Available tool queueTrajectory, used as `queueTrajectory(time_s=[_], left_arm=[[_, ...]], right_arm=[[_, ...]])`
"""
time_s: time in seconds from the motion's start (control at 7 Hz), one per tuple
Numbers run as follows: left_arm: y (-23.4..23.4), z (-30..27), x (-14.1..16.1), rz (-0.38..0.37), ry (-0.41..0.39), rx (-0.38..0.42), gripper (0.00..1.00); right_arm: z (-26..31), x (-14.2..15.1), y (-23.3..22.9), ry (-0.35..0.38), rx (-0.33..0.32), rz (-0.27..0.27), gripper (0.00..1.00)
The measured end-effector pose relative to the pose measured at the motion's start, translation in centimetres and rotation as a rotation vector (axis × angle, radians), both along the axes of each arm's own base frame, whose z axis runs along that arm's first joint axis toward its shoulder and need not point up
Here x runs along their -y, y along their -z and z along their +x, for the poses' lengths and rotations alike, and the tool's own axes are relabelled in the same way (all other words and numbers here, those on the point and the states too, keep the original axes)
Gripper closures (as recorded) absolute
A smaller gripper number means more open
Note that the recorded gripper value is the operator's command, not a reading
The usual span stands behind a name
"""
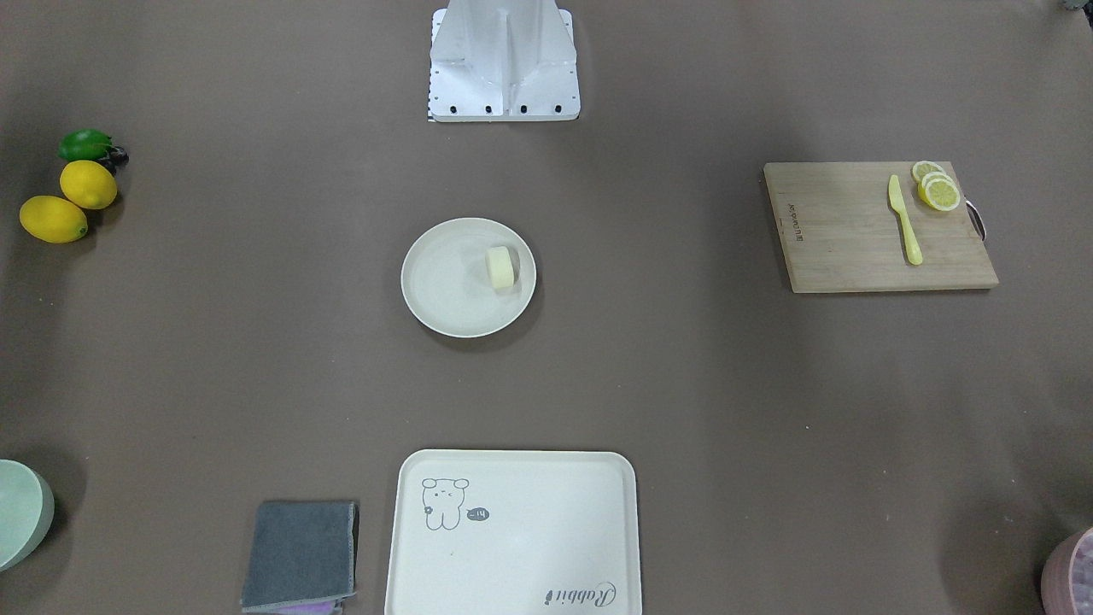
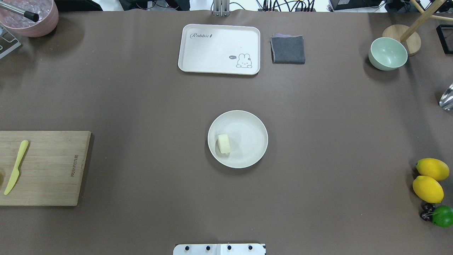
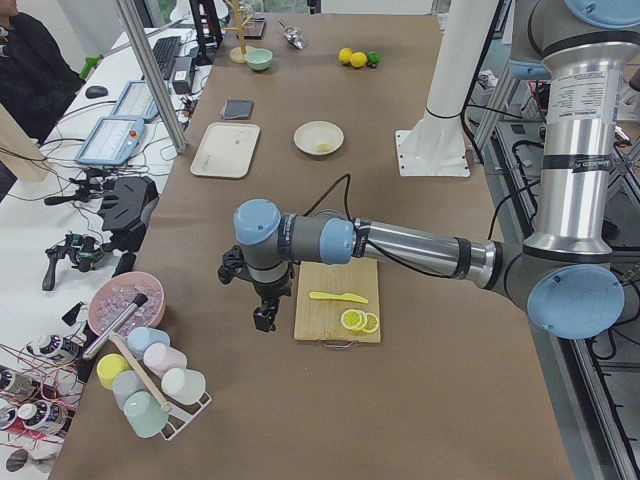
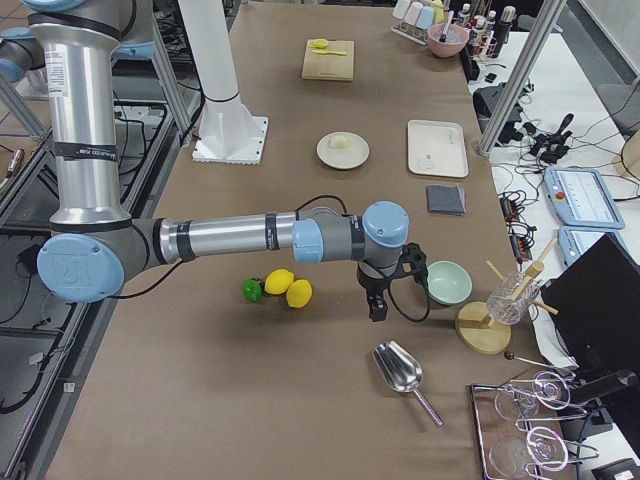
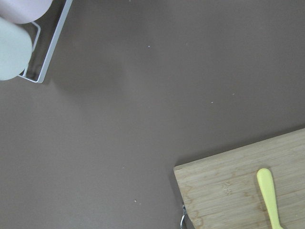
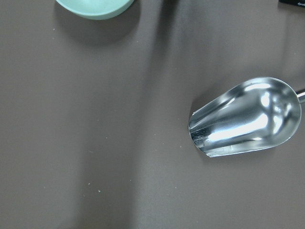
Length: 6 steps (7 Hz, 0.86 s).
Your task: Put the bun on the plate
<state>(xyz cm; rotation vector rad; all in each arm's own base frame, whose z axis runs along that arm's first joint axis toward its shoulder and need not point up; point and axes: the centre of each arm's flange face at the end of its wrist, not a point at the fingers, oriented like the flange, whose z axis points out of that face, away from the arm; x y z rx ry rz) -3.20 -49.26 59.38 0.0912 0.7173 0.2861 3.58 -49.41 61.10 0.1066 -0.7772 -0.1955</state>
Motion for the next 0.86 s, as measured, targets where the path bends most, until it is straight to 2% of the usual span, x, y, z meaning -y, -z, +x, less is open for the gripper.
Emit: queueTrajectory(time_s=[0.57, 0.86], left_arm=[[-2.6, -0.5, 0.3, -0.053, 0.011, 0.002, 0.02], [-4.8, -2.3, -0.3, -0.103, 0.052, -0.042, 0.02]], right_arm=[[1.0, -0.4, -0.1, 0.007, 0.002, 0.011, 0.00], [0.9, 0.1, 0.8, 0.007, 0.005, 0.003, 0.00]])
